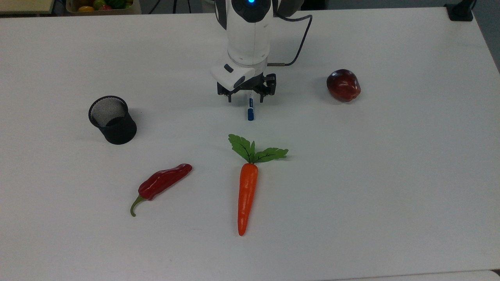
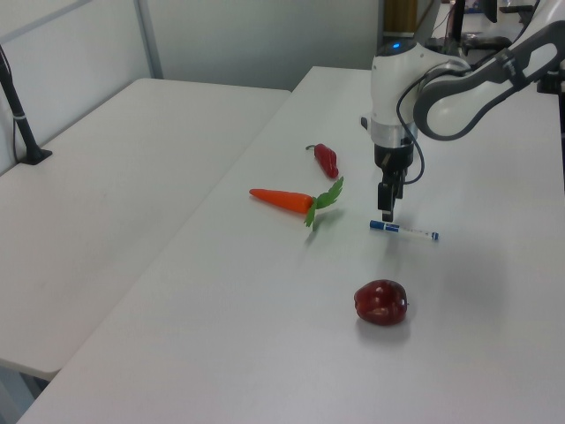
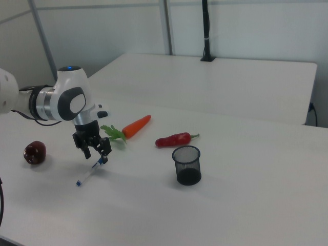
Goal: Place marker
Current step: 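Close the gripper on the marker and lift it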
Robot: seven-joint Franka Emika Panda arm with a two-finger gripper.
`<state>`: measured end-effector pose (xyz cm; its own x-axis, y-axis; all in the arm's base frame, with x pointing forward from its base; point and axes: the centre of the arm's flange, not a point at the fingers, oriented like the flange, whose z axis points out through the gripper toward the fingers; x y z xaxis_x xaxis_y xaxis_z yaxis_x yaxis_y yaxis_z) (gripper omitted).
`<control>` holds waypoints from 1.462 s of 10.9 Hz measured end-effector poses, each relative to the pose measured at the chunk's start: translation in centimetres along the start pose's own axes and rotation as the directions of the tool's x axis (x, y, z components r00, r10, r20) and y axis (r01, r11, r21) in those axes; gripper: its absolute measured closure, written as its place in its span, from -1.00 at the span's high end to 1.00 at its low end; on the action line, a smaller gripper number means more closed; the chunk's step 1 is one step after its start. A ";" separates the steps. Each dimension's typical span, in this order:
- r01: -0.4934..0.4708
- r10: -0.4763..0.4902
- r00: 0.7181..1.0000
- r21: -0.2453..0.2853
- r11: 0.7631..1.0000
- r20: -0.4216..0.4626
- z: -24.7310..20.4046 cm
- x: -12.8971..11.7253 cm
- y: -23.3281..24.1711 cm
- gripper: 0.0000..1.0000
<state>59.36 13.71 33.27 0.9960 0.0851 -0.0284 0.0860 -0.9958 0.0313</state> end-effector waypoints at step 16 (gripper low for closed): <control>0.035 -0.035 0.999 0.001 0.999 0.021 2.8 0.0 -2.2 -0.56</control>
<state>59.14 15.78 30.39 0.9916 0.1191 -0.0504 0.1207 -0.9922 0.0295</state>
